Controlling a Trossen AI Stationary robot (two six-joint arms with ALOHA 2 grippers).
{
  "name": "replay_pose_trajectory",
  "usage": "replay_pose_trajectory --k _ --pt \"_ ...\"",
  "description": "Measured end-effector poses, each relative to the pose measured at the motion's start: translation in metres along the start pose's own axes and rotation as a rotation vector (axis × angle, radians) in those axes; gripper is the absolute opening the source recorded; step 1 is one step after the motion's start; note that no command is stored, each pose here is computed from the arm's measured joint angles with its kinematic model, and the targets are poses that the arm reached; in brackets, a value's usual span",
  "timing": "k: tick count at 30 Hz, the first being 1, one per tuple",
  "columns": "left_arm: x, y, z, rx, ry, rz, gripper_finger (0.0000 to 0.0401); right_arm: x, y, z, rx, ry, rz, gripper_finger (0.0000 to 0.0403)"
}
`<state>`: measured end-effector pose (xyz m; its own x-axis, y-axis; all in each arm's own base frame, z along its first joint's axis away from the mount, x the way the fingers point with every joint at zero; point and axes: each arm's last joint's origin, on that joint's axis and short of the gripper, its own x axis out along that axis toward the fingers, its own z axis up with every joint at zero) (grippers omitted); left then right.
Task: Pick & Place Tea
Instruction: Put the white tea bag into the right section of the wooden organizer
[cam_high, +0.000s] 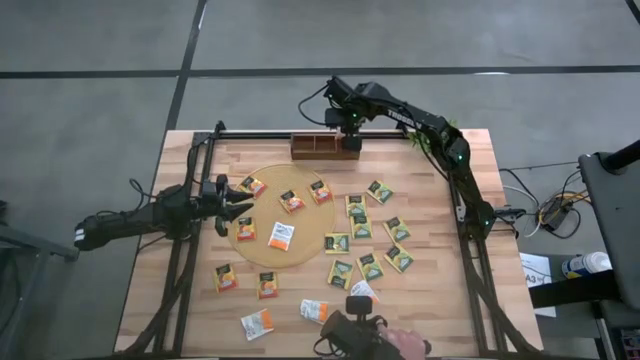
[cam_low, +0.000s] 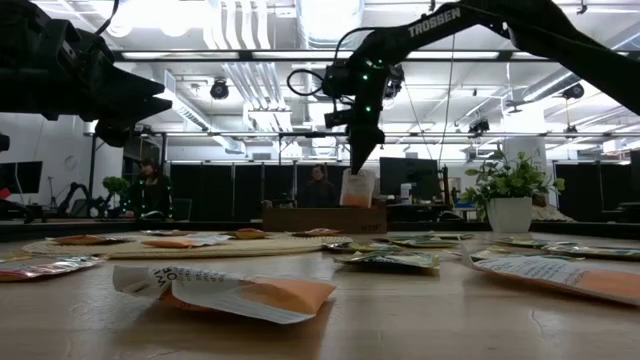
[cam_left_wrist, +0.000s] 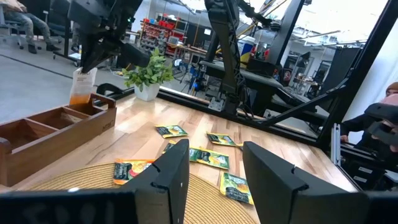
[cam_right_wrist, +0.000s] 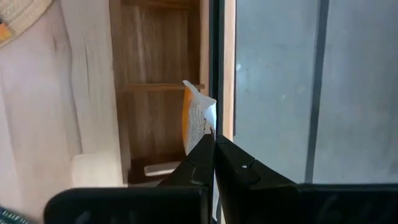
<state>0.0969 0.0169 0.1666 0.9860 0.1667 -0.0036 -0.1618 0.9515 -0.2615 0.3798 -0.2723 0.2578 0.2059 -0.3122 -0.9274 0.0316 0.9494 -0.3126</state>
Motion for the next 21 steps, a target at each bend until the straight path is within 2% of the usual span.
replay_pose_trajectory --k 8,21 --pt "0.000 0.000 0.000 0.000 0.000 0.000 0.0145 0.013 0.005 -0.007 -0.007 0.074 -0.003 0.0008" --pt "0.000 0.000 0.000 0.000 0.000 0.000 0.0145 0.010 0.000 -0.010 -0.046 0.086 -0.028 0.0008"
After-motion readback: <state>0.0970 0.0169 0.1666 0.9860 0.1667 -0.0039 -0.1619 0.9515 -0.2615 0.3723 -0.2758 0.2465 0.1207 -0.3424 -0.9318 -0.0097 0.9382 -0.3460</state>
